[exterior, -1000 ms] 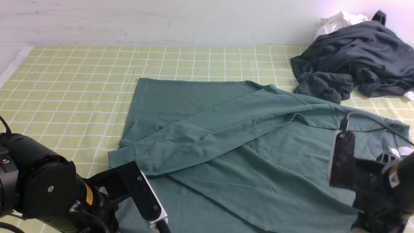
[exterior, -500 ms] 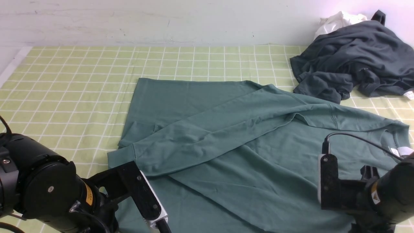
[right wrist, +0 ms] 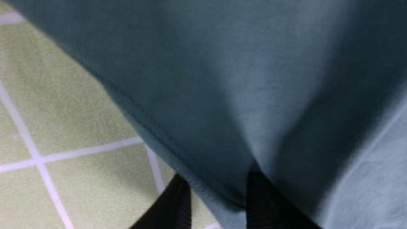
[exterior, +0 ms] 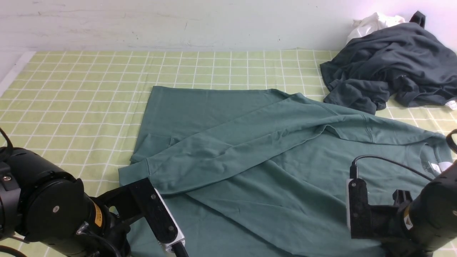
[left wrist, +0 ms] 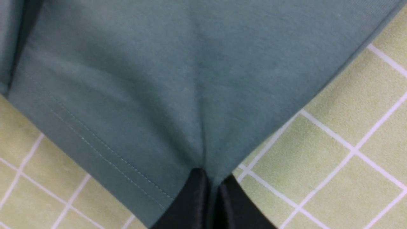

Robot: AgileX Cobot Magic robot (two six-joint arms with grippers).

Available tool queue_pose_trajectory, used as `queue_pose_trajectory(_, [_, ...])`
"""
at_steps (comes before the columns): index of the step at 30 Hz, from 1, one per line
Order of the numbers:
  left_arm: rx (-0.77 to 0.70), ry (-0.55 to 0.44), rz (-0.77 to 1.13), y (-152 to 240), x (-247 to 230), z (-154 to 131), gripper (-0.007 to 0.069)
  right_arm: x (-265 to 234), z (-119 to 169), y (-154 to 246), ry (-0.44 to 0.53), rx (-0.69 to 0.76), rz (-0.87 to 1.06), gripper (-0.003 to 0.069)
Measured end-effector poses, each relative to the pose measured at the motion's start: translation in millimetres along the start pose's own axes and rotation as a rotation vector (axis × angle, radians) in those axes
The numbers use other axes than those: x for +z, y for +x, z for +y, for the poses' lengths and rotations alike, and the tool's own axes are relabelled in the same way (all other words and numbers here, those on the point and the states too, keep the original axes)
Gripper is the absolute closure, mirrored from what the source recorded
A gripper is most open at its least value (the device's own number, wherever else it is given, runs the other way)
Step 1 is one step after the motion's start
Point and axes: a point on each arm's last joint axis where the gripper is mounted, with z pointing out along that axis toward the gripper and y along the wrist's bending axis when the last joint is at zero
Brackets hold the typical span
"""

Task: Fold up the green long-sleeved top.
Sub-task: Use both arms simultaneously to clamp the lower edge of the clothing fabric, then use both arms to drag the lower edge of the fabric forward and fold it over the upper edge

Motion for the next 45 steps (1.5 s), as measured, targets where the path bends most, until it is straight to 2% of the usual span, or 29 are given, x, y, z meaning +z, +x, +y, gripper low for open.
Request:
queue_pose_trajectory(5, [-0.056, -0.013, -0.018, 0.4, -5.6, 0.4, 0.0624, -9.5, -5.4, -1.2, 0.017, 0.022, -0.002, 0.0642])
queue_pose_trajectory(8, [-0.112, -0.032, -0.035, -2.8, -13.1, 3.2, 0.0624, -20.4, -9.4, -1.2, 0.033, 0.062, -0.003, 0.0657])
queue_pose_trajectory(11, [-0.238, -0.072, -0.086, -14.6, -27.0, 13.6, 0.0622, -34.1, -17.7, -2.6, 0.054, 0.126, 0.001, 0.0657])
queue_pose_trajectory(14, [-0.343, -0.104, -0.158, -30.8, -40.3, 31.3, 0.0619, -43.4, -30.3, -5.7, 0.116, 0.141, -0.006, 0.0657])
queue_pose_trajectory(18, [-0.412, -0.156, -0.235, -62.1, -47.0, 70.6, 0.0619, -56.4, -65.0, -10.7, 0.302, 0.143, -0.067, 0.0657])
queue_pose_trajectory(21, [-0.427, -0.22, -0.276, -91.5, -48.8, 110.2, 0.0619, -61.4, -108.0, -12.7, 0.465, 0.168, -0.144, 0.0657])
queue_pose_trajectory(24, [-0.453, -0.273, -0.289, -114.9, -39.2, 150.4, 0.0619, -58.1, -146.7, -14.7, 0.563, 0.19, -0.201, 0.0657])
queue_pose_trajectory(29, [-0.497, -0.345, -0.389, -154.2, -16.3, 211.3, 0.0619, -31.9, -206.4, -22.4, 0.642, 0.205, -0.25, 0.0657])
queue_pose_trajectory(35, [-0.496, -0.398, -0.482, -185.5, 27.1, 254.6, 0.0614, 6.3, -248.9, -30.6, 0.655, 0.233, -0.255, 0.065])
queue_pose_trajectory(37, [-0.493, -0.408, -0.483, -191.9, 52.4, 267.8, 0.0581, 16.8, -261.1, -31.9, 0.659, 0.27, -0.265, 0.0625])
queue_pose_trajectory(40, [-0.515, -0.41, -0.471, -193.2, 80.8, 281.4, 0.0491, 24.7, -271.5, -31.5, 0.66, 0.35, -0.289, 0.0563])
queue_pose_trajectory(43, [-0.585, -0.413, -0.49, -192.3, 87.9, 295.0, 0.0331, 16.9, -280.5, -28.5, 0.673, 0.479, -0.336, 0.0456])
queue_pose_trajectory(44, [-0.586, -0.414, -0.49, -192.6, 87.4, 295.3, 0.0321, 16.2, -280.9, -28.5, 0.674, 0.48, -0.336, 0.0449])
queue_pose_trajectory(45, [-0.635, -0.41, -0.491, -191.7, 80.2, 299.4, 0.0247, 10.2, -283.7, -26.4, 0.668, 0.568, -0.352, 0.0397])
